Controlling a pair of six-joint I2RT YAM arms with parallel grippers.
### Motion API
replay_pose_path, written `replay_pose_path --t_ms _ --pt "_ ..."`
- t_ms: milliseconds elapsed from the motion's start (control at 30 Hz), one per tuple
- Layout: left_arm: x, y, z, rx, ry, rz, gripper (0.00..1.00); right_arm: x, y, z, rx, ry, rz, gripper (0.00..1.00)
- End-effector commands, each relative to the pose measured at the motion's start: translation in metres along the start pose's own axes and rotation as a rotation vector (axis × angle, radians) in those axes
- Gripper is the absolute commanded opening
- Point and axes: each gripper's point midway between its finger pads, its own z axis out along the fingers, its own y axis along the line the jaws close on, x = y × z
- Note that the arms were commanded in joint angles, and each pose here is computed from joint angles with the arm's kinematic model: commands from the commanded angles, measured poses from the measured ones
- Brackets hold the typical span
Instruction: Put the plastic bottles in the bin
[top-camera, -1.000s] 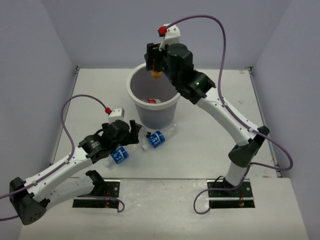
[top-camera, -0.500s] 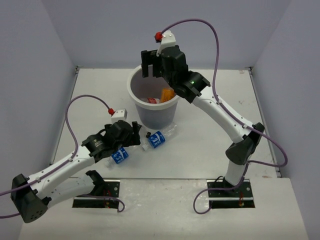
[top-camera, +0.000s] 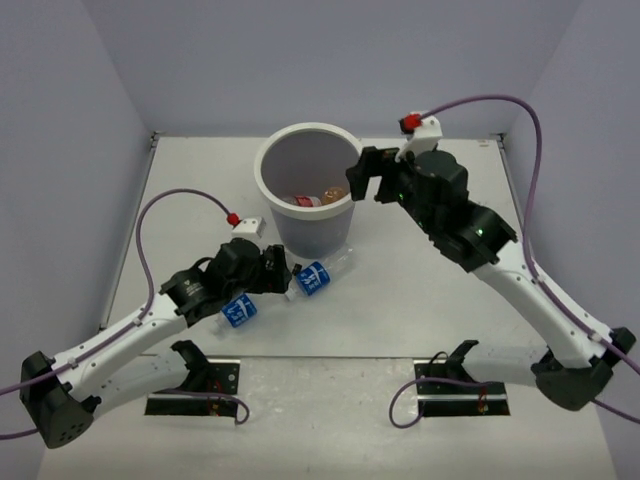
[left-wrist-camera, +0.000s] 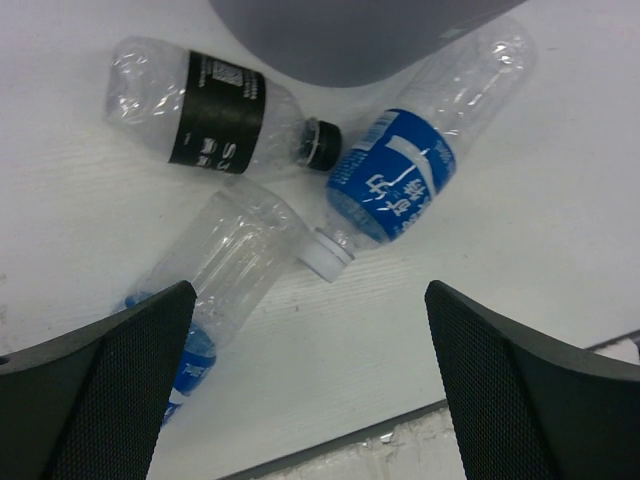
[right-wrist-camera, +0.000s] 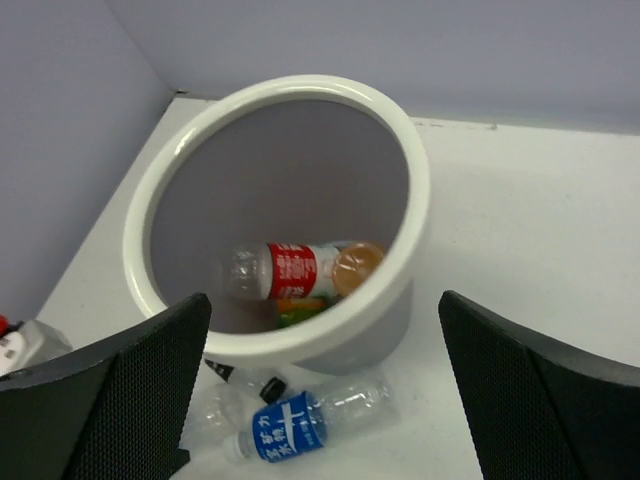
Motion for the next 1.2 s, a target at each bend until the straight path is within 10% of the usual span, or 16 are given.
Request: replay_pose_path --t_ms 0,367,1167 --pt "-0.013 -0.031 -0.004 0.167 -0.052 0.067 1.0 0.026 -0.037 -0.03 0.095 -0.026 0.094 0.99" --pt "0.004 -0.07 0.03 0.083 -0.002 0.235 1.0 0.124 -0.119 -0.09 0.26 -0.078 0.335 0.99" --pt "0.021 -0.072 0.123 -0.116 0.002 0.295 1.0 0.165 -0.127 -0.104 0.238 -0.048 0.395 0.99"
